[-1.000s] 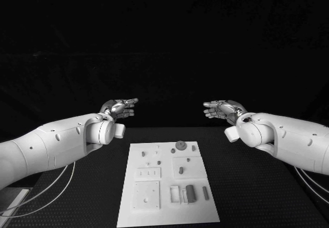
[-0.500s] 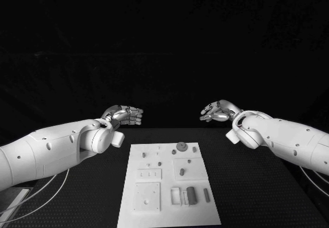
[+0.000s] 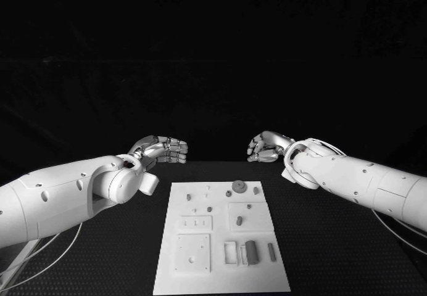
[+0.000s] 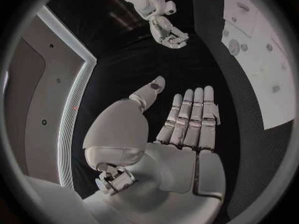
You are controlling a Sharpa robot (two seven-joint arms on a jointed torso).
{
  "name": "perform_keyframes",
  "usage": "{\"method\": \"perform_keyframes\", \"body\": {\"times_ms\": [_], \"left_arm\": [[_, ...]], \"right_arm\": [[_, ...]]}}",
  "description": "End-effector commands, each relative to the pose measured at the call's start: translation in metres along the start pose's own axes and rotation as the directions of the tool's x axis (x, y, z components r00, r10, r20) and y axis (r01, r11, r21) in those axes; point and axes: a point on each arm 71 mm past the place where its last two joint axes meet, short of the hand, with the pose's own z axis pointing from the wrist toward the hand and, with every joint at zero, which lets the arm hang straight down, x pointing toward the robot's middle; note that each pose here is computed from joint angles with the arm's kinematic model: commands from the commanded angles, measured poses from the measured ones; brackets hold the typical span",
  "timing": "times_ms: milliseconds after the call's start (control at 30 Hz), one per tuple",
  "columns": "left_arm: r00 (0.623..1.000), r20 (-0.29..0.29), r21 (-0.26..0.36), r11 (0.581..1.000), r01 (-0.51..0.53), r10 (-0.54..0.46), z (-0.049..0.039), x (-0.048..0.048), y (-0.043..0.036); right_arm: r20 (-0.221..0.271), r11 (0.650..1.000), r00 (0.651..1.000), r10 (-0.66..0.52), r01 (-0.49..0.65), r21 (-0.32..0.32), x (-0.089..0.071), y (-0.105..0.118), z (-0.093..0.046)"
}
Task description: Assemble the parts on the task board
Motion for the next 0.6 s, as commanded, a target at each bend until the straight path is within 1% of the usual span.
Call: {"method": "perform_keyframes", "body": {"times_ms": [33, 100, 200, 300, 500, 600], "left_arm": [[1.000, -0.028, 0.033, 0.999, -0.008, 0.008, -0.0032, -0.0012, -0.0124], [1.000, -0.026, 0.039, 0.999, -0.009, 0.010, -0.0067, -0.0030, -0.0180], [1.000, -0.030, 0.047, 0.999, -0.008, 0.010, -0.0095, -0.0031, -0.0216], [0.999, -0.033, 0.050, 0.999, -0.008, 0.009, -0.0106, -0.0021, -0.0231], [0.999, -0.046, 0.047, 0.999, -0.005, 0.007, -0.0108, 0.0020, -0.0236], [0.999, -0.051, 0.048, 0.999, -0.004, 0.006, -0.0112, 0.0036, -0.0239]], "right_arm": [[-0.135, 0.992, 0.983, -0.127, 0.127, -0.004, 0.010, 0.000, 0.001], [-0.124, 0.988, 0.980, -0.153, 0.153, -0.012, 0.012, 0.004, 0.005], [-0.136, 0.986, 0.977, -0.166, 0.167, -0.001, 0.013, 0.005, 0.007], [-0.140, 0.982, 0.972, -0.190, 0.191, -0.003, 0.016, 0.006, 0.009], [-0.170, 0.977, 0.962, -0.213, 0.215, -0.005, 0.030, 0.010, 0.010], [-0.161, 0.974, 0.961, -0.223, 0.224, -0.012, 0.035, 0.014, 0.009]]}}
